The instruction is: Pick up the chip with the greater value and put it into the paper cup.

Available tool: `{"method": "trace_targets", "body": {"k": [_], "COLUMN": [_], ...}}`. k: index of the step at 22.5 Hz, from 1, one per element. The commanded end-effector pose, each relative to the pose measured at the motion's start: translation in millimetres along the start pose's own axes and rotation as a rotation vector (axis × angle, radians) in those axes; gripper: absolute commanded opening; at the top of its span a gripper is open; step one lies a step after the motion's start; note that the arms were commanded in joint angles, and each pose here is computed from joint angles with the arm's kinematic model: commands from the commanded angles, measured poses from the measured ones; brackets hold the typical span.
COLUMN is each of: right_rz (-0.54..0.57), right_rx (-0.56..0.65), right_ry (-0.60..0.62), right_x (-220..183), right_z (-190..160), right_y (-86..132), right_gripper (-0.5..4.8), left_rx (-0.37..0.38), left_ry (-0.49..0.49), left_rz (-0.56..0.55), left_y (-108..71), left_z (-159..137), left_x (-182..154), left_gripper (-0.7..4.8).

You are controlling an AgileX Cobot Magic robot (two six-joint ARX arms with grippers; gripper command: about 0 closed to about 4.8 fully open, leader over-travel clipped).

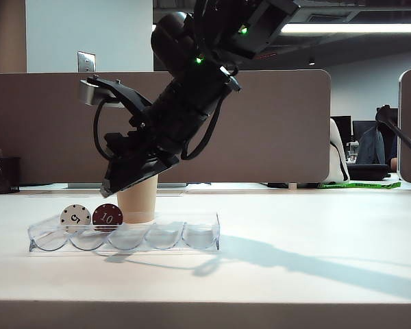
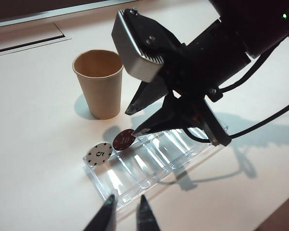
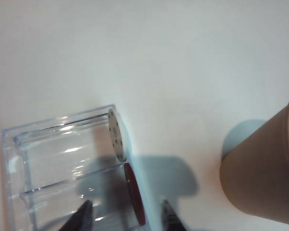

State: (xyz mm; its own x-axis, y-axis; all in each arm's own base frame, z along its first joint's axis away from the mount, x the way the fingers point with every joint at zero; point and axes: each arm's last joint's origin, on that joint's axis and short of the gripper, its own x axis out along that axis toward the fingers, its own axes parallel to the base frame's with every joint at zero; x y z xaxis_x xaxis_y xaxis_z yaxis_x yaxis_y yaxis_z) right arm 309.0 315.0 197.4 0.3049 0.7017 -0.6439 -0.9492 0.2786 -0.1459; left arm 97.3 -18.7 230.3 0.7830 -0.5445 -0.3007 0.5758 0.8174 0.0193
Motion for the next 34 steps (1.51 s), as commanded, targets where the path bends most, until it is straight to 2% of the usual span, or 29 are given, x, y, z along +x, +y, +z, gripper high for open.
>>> {"method": "trace_targets", "body": {"k": [1, 34], "right_rz": [-0.003, -0.045], "right_rx": [-0.018, -0.037], "right_ry": [-0.018, -0.055], "right_x": [0, 16], "right_z": [3, -7], "right_y": [0, -11], "right_gripper": [1.77, 1.74], "left_rx": [0.011, 0.012], "left_ry": [-0.014, -0.015], "left_rz": [-0.004, -0.004], "left_y": [-0.1, 0.0], "left_z": [2, 2], "left_x": [0, 0], "left_gripper": [0.61, 0.61]}}
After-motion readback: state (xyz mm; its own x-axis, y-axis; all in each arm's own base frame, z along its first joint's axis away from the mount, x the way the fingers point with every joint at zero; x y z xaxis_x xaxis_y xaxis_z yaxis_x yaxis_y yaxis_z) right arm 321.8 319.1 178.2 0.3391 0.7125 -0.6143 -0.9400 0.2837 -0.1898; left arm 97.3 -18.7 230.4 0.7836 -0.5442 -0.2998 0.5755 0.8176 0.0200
